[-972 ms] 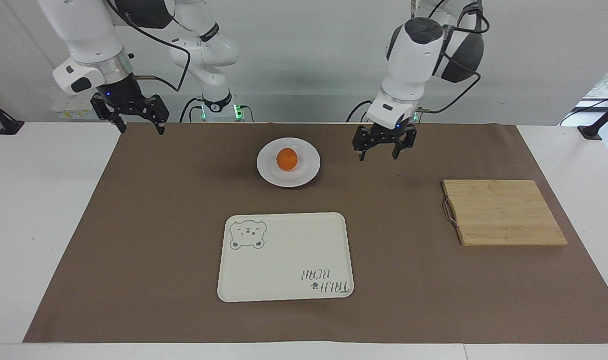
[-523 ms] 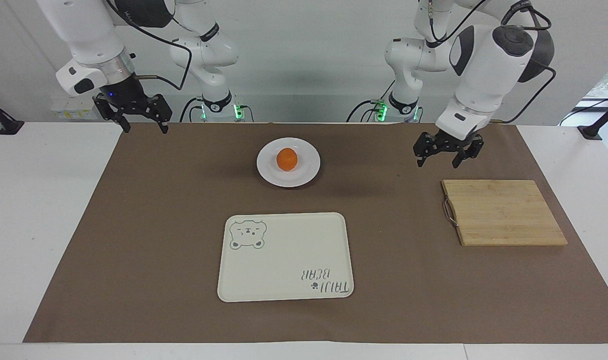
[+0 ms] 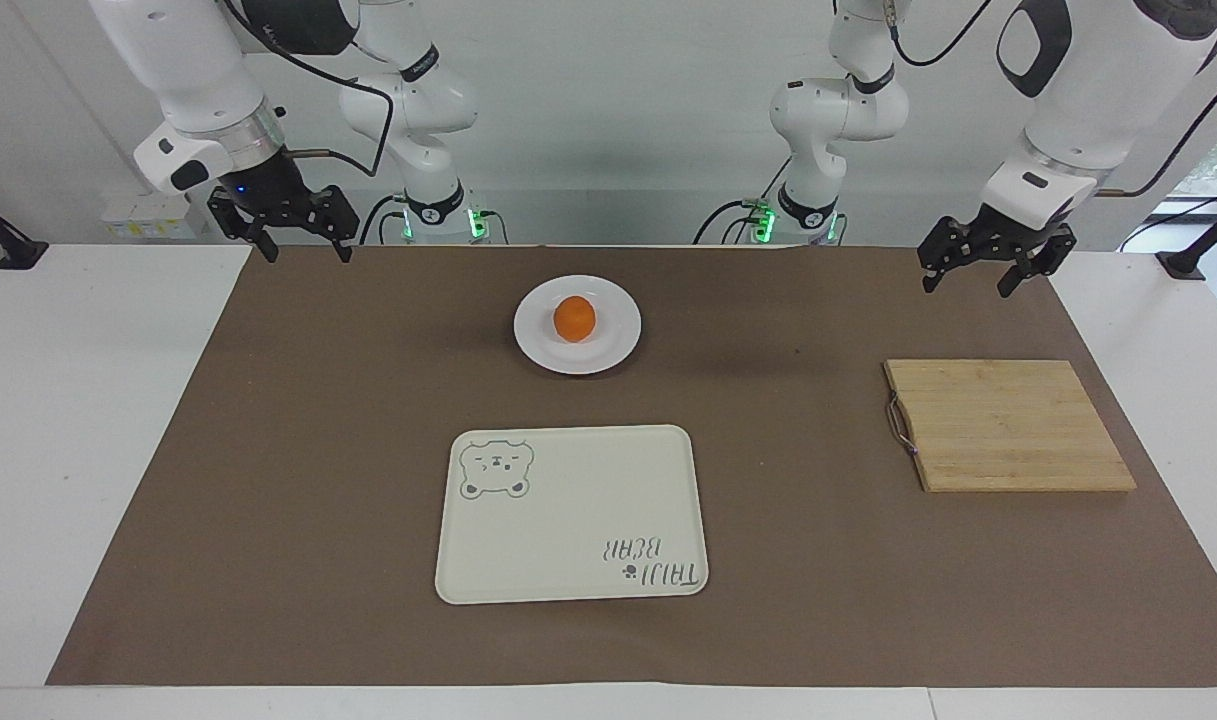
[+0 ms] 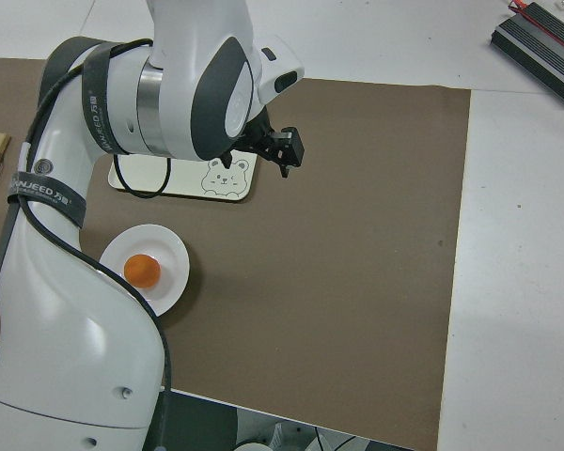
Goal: Place orange and plate with both arms
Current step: 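Withdraw the left gripper back over the wooden board, then reach the right gripper to the rim of the white plate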
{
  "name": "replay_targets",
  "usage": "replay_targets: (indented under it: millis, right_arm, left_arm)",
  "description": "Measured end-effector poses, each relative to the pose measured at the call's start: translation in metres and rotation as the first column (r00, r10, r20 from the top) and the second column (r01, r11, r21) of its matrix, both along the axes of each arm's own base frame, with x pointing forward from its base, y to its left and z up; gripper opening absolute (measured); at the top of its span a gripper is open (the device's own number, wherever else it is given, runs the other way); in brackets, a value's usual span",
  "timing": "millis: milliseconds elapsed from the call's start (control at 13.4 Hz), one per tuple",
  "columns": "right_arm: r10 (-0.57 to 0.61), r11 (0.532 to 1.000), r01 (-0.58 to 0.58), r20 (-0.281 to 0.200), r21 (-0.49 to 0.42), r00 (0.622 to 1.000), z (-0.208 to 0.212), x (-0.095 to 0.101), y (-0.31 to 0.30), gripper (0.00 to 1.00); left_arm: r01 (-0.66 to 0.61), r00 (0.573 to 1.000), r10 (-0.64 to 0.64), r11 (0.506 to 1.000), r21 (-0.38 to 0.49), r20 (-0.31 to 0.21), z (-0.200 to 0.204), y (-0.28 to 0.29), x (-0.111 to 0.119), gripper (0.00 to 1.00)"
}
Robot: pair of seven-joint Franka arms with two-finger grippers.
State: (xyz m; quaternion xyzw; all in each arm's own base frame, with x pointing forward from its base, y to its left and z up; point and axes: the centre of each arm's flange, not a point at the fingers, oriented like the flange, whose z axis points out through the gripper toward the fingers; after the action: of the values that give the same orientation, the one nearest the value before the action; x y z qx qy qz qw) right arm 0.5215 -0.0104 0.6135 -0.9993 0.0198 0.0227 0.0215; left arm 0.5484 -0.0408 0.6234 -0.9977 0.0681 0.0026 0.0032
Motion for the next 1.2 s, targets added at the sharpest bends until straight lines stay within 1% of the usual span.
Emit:
replay_targets:
  millis: [149, 224, 299, 374, 523, 598, 747, 897, 1046, 1196]
  right_arm:
    - [0.002, 1.000, -0.002, -0.002, 0.021, 1.000, -0.001, 0.000, 0.003, 1.00]
    - [0.012, 0.998, -0.011, -0.011, 0.061, 1.000, -0.006, -0.001, 0.008, 1.00]
    - [0.026, 0.994, -0.024, -0.018, 0.108, 0.999, -0.015, 0.000, 0.014, 1.00]
    - [0.041, 0.989, -0.039, -0.010, 0.141, 0.999, -0.026, 0.002, 0.022, 1.00]
    - [0.082, 0.982, -0.080, -0.003, 0.173, 0.997, -0.046, 0.007, 0.052, 1.00]
    - [0.098, 0.977, -0.094, -0.014, 0.194, 0.995, -0.054, 0.006, 0.065, 1.00]
    - [0.101, 0.970, -0.090, -0.040, 0.225, 0.994, -0.068, 0.003, 0.073, 1.00]
    - [0.091, 0.969, -0.081, -0.035, 0.233, 0.995, -0.077, 0.004, 0.073, 1.00]
    - [0.085, 0.963, -0.072, -0.037, 0.260, 0.996, -0.084, 0.005, 0.077, 1.00]
    - [0.072, 0.954, -0.057, -0.043, 0.294, 0.996, -0.100, 0.011, 0.085, 1.00]
  left_arm:
    - [-0.014, 1.000, 0.014, 1.000, 0.002, -0.003, 0.000, 0.008, 0.000, 1.00]
    - [-0.019, 1.000, 0.019, 1.000, 0.002, -0.004, -0.001, 0.011, 0.001, 1.00]
    - [-0.021, 1.000, 0.021, 1.000, 0.002, -0.004, -0.001, 0.012, 0.001, 1.00]
    - [-0.022, 1.000, 0.022, 1.000, 0.002, -0.004, -0.001, 0.012, 0.001, 1.00]
    - [-0.021, 1.000, 0.021, 1.000, 0.002, -0.004, -0.001, 0.011, 0.001, 1.00]
    - [-0.021, 1.000, 0.021, 1.000, 0.002, -0.004, -0.001, 0.011, 0.001, 1.00]
    - [-0.021, 1.000, 0.021, 1.000, 0.002, -0.004, -0.001, 0.011, 0.001, 1.00]
    - [-0.021, 1.000, 0.021, 1.000, 0.002, -0.004, -0.001, 0.011, 0.001, 1.00]
    - [-0.021, 1.000, 0.021, 1.000, 0.002, -0.004, -0.001, 0.011, 0.001, 1.00]
    - [-0.021, 1.000, 0.021, 1.000, 0.002, -0.004, -0.001, 0.011, 0.001, 1.00]
